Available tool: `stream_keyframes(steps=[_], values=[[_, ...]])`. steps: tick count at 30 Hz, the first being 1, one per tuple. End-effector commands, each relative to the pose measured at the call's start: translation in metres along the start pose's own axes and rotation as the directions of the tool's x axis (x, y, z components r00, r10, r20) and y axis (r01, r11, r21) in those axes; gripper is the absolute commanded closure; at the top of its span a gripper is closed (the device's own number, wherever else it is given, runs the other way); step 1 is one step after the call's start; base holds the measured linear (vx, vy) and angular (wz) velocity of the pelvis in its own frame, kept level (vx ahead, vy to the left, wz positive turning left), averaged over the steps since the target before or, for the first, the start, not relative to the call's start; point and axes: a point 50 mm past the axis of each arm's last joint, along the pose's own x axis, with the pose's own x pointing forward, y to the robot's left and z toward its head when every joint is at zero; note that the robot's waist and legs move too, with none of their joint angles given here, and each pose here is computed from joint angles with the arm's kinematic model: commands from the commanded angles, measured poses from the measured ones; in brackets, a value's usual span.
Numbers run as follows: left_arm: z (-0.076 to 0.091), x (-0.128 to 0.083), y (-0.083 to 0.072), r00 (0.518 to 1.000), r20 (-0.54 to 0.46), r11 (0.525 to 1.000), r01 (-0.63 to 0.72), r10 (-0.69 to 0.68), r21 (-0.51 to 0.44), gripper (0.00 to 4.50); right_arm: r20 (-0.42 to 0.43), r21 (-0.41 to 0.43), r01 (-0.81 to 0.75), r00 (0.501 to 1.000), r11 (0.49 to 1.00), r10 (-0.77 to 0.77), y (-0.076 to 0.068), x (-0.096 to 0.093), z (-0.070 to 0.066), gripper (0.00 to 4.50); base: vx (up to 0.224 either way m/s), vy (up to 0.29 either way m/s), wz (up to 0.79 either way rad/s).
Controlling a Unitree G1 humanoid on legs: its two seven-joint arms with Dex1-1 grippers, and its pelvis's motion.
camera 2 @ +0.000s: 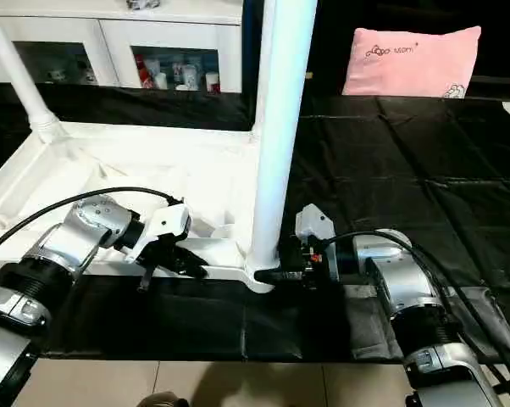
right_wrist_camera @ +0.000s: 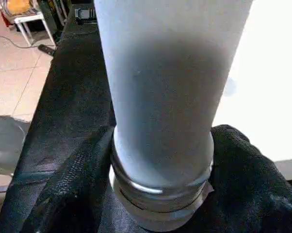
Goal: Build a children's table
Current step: Rotate leg to tighten
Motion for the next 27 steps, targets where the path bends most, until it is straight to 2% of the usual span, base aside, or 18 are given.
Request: stream_keyframes(steps=[1, 2, 4, 6, 7, 9, 10, 11, 12, 13, 14, 16, 20, 21, 24, 27], values=[[0.010, 0.011, 0.000, 0.999, 0.035, 1.000, 0.005, -0.005, 0.005, 4.50, 0.037, 0.053, 0.058, 0.998, 0.997, -0.060, 0.002, 0.011, -0.003, 1.78, 0.000, 0.000, 0.00], [0.013, 0.015, 0.005, 0.996, 0.063, 0.998, -0.058, 0.060, -0.033, 4.50, 0.049, 0.101, 0.133, 0.989, 0.986, -0.138, 0.001, 0.020, -0.007, 1.78, 0.000, 0.000, 0.00], [0.013, 0.015, 0.005, 0.996, 0.063, 0.998, -0.058, 0.060, -0.033, 4.50, 0.049, 0.101, 0.133, 0.989, 0.986, -0.138, 0.001, 0.020, -0.007, 1.78, 0.000, 0.000, 0.00], [0.018, 0.021, 0.013, 0.984, 0.089, 0.985, -0.150, 0.157, -0.083, 4.50, 0.045, 0.163, 0.226, 0.971, 0.961, -0.236, -0.001, 0.033, -0.013, 1.78, 0.000, 0.000, 0.00], [0.025, 0.029, 0.025, 0.946, 0.108, 0.944, -0.284, 0.304, -0.170, 4.50, 0.034, 0.248, 0.325, 0.938, 0.912, -0.344, -0.003, 0.052, -0.018, 1.78, 0.000, 0.000, 0.00], [0.025, 0.029, 0.025, 0.946, 0.108, 0.944, -0.284, 0.304, -0.170, 4.50, 0.034, 0.248, 0.325, 0.938, 0.912, -0.344, -0.003, 0.052, -0.018, 1.78, 0.000, 0.000, 0.00], [0.034, 0.037, 0.034, 0.900, 0.121, 0.890, -0.379, 0.418, -0.255, 4.50, 0.020, 0.322, 0.398, 0.904, 0.859, -0.427, -0.006, 0.075, -0.016, 1.78, 0.000, 0.000, 0.00], [0.034, 0.037, 0.034, 0.900, 0.121, 0.890, -0.379, 0.418, -0.255, 4.50, 0.020, 0.322, 0.398, 0.904, 0.859, -0.427, -0.006, 0.075, -0.016, 1.78, 0.000, 0.000, 0.00], [0.044, 0.045, 0.041, 0.855, 0.127, 0.838, -0.446, 0.503, -0.314, 4.50, 0.002, 0.389, 0.457, 0.868, 0.800, -0.496, -0.011, 0.098, -0.008, 1.78, 0.000, 0.000, 0.00], [0.044, 0.045, 0.041, 0.855, 0.127, 0.838, -0.446, 0.503, -0.314, 4.50, 0.002, 0.389, 0.457, 0.868, 0.800, -0.496, -0.011, 0.098, -0.008, 1.78, 0.000, 0.000, 0.00], [0.049, 0.050, 0.044, 0.829, 0.128, 0.809, -0.479, 0.545, -0.342, 4.50, -0.013, 0.417, 0.485, 0.849, 0.769, -0.528, -0.013, 0.110, -0.002, 1.78, 0.000, 0.000, 0.00], [0.053, 0.054, 0.046, 0.812, 0.125, 0.789, -0.499, 0.571, -0.359, 4.50, -0.028, 0.425, 0.511, 0.832, 0.747, -0.554, -0.015, 0.118, 0.003, 1.78, 0.000, 0.000, 0.00], [0.062, 0.058, 0.049, 0.783, 0.128, 0.762, -0.532, 0.609, -0.370, 4.50, -0.045, 0.407, 0.566, 0.796, 0.717, -0.603, -0.022, 0.125, 0.013, 1.78, 0.000, 0.000, 0.00], [0.063, 0.058, 0.049, 0.781, 0.124, 0.760, -0.538, 0.612, -0.363, 4.50, -0.040, 0.413, 0.574, 0.787, 0.707, -0.615, -0.023, 0.124, 0.014, 1.22, 0.000, 0.000, 0.00], [0.060, 0.057, 0.050, 0.784, 0.098, 0.760, -0.552, 0.614, -0.344, 4.50, -0.043, 0.411, 0.606, 0.759, 0.681, -0.650, -0.027, 0.117, 0.011, 1.01, 0.000, 0.000, 0.00], [0.057, 0.056, 0.050, 0.785, 0.087, 0.758, -0.555, 0.614, -0.341, 4.50, -0.047, 0.408, 0.622, 0.745, 0.668, -0.665, -0.028, 0.112, 0.009, 0.61, 0.000, 0.000, 0.00]])
